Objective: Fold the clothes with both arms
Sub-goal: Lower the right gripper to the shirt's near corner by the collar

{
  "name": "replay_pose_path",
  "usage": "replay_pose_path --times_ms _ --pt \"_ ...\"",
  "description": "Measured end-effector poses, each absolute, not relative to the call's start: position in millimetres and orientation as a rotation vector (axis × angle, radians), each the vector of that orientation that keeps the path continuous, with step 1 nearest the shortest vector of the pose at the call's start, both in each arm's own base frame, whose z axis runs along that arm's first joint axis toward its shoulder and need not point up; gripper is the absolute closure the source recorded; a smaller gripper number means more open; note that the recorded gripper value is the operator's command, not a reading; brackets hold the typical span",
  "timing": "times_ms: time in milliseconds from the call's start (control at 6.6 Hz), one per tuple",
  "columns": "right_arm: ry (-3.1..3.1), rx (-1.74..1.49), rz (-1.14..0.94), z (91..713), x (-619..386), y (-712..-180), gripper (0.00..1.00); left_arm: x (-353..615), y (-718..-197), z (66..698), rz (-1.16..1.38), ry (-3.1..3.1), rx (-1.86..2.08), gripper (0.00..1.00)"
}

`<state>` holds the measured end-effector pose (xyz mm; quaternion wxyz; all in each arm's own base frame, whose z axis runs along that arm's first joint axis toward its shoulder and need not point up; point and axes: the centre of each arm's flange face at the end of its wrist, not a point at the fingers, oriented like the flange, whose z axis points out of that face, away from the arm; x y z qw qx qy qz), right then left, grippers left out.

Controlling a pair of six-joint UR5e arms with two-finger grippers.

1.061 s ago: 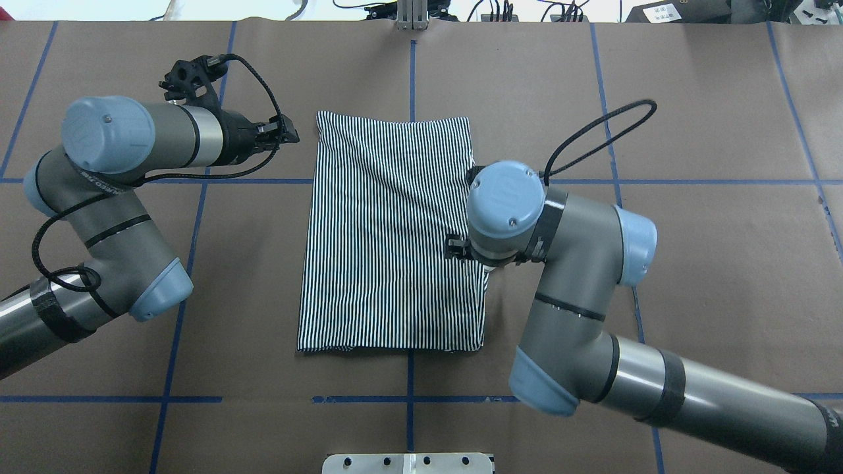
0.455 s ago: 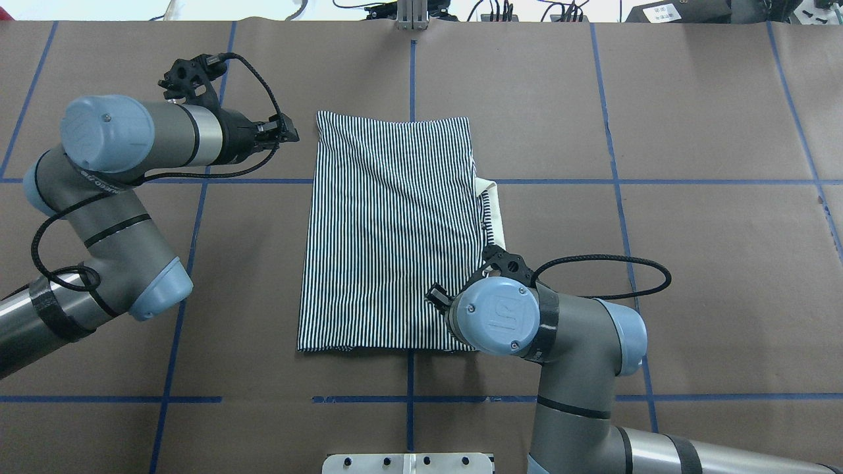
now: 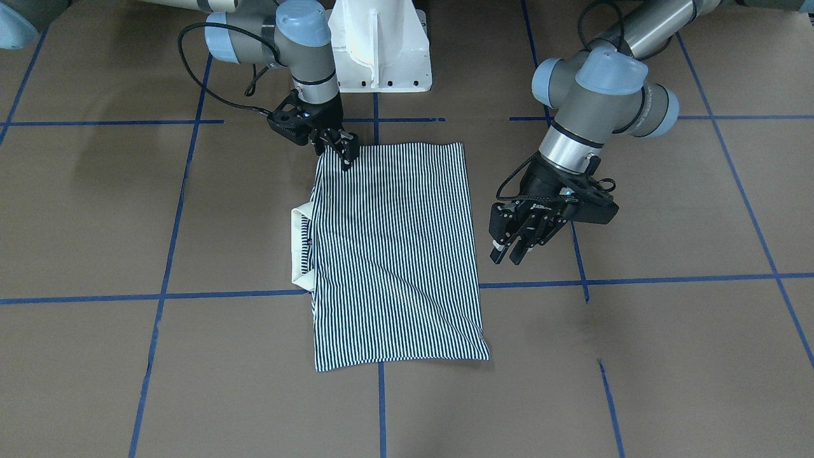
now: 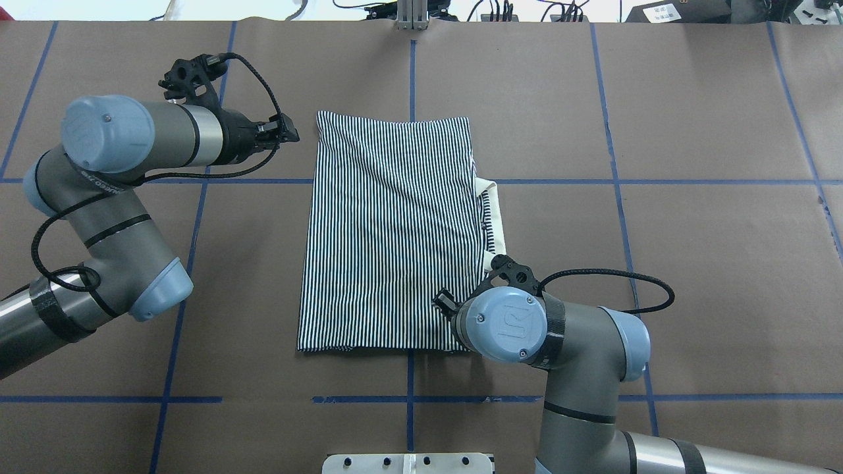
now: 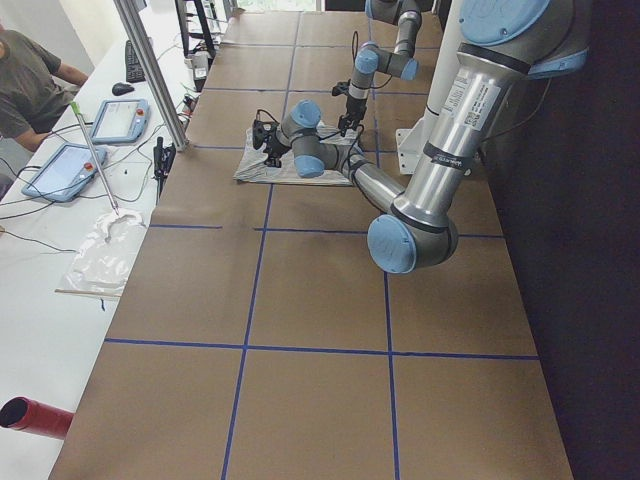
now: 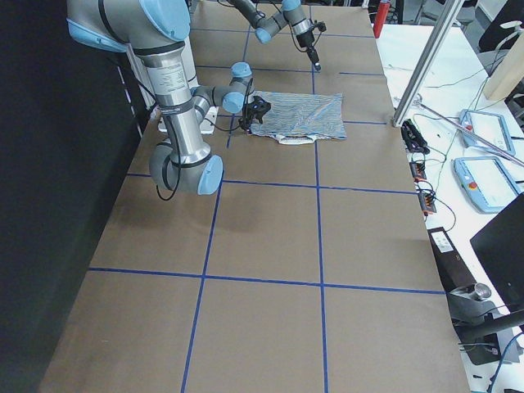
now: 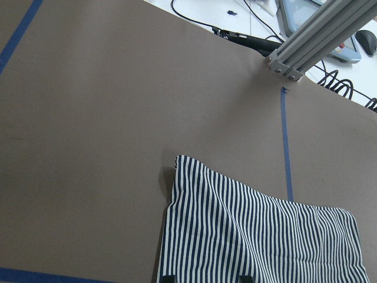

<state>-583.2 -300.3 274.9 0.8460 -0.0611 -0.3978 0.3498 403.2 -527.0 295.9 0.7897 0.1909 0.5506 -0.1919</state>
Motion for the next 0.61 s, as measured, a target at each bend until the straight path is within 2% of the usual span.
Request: replay_pose_path --times_ms 152,303,606 --pt "-0.833 -0.129 0.739 278.0 -584.7 -300.4 0.57 403.1 -526.9 295.8 -0.413 1.186 0.412 0.53" --pt "-0.828 -0.128 0.74 279.9 -585.6 -300.7 1.0 403.1 -526.9 295.7 -0.413 1.186 0.412 0.53" --pt "-0.812 -0.126 0.737 279.9 -585.1 -300.2 1.0 403.0 -526.7 295.4 -0.413 1.187 0.412 0.53"
